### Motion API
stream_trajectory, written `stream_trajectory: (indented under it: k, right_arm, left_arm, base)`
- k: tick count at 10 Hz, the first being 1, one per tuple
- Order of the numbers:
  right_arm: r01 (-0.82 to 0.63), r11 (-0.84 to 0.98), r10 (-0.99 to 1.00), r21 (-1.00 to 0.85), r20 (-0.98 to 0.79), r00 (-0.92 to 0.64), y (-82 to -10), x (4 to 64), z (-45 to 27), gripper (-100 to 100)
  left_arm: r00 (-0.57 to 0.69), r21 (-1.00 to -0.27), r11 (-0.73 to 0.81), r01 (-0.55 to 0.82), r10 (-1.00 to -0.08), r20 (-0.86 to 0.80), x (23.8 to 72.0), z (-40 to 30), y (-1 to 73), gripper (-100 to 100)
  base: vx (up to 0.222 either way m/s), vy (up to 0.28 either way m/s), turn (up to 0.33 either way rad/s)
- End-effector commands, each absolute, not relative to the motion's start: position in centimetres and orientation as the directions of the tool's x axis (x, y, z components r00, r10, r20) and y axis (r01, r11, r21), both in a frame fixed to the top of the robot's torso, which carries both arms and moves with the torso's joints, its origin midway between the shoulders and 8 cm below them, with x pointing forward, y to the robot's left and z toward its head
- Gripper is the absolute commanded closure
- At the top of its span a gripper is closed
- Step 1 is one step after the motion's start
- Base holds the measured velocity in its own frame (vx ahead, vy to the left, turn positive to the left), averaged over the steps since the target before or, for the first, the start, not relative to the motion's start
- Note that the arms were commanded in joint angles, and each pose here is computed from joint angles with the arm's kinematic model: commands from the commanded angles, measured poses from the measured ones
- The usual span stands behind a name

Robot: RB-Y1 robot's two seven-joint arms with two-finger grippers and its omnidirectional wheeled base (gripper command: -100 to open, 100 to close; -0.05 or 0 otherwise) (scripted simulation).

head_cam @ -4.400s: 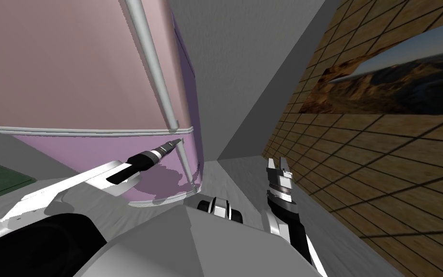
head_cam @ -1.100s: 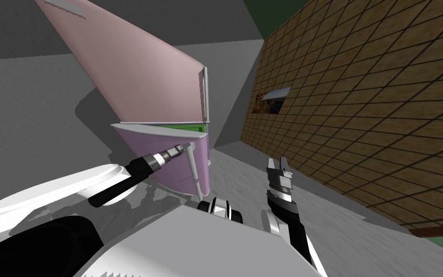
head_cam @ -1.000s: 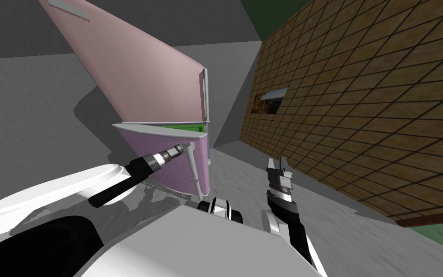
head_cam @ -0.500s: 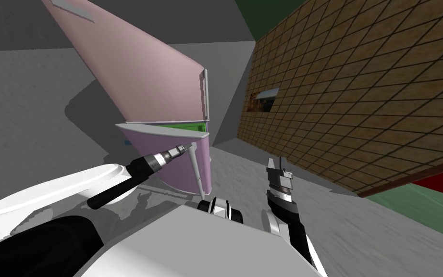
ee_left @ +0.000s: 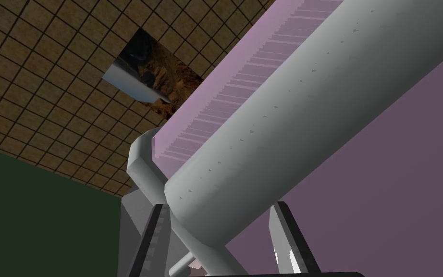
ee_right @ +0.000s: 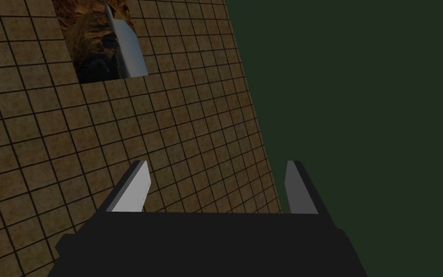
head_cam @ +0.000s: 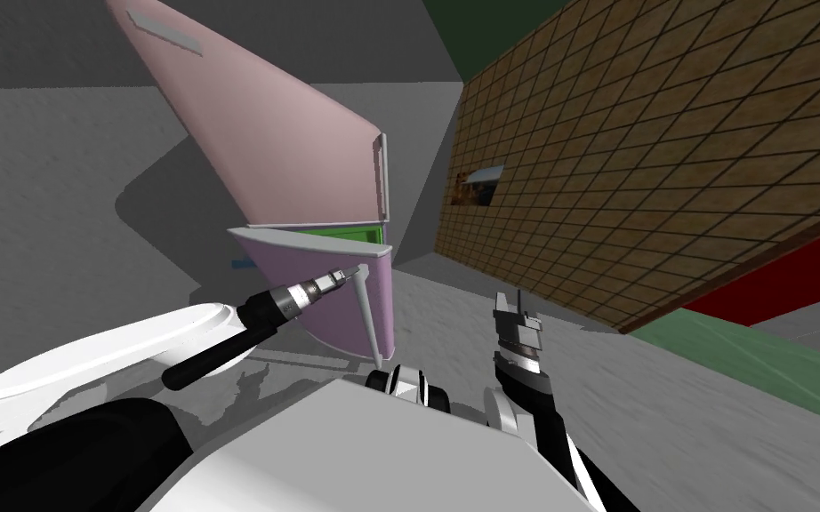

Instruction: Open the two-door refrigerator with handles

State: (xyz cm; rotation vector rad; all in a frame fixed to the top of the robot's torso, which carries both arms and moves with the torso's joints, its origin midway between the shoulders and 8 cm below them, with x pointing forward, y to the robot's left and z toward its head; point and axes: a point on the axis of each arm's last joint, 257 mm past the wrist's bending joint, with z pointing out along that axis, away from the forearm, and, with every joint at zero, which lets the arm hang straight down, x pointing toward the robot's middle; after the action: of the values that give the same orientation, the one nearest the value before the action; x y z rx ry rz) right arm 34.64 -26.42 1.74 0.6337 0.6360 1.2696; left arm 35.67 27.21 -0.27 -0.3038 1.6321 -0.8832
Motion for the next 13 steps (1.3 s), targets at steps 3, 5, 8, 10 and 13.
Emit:
stream_trajectory:
  k: [3, 5, 8, 10, 13]
  right_arm:
    - [-0.652, 0.180, 0.980, 0.736, -0.081, 0.179, -26.4, 34.6, 1.7, 0]
    - [-0.652, 0.180, 0.980, 0.736, -0.081, 0.179, -26.4, 34.6, 1.7, 0]
    - [-0.652, 0.180, 0.980, 0.736, -0.081, 0.179, -26.4, 34.6, 1.7, 0]
    - [-0.652, 0.180, 0.980, 0.736, -0.081, 0.179, -26.4, 34.6, 1.7, 0]
    - [-0.652, 0.180, 0.980, 0.736, -0.081, 0.179, -26.4, 34.6, 1.7, 0]
  left_arm:
    - [-0.344, -0.701, 0.651, 0.291, -0.613, -0.712, 34.6, -1.6, 24.8, 100]
    - [-0.360, -0.703, 0.644, 0.303, -0.605, -0.710, 34.3, -1.7, 24.0, 100]
    - [-0.312, -0.677, 0.668, 0.310, -0.601, -0.736, 35.3, 0.8, 25.1, -100]
    - [-0.317, -0.682, 0.664, 0.308, -0.604, -0.731, 35.5, 1.3, 25.1, -100]
    - [-0.321, -0.680, 0.664, 0.312, -0.600, -0.733, 35.9, 2.4, 25.0, -100]
  base:
    - [-0.215, 0.131, -0.104]
    - [-0.181, 0.085, -0.068]
    - [-0.090, 0.036, 0.003]
    - [0.015, -0.013, 0.017]
    - [0.003, -0.009, 0.025]
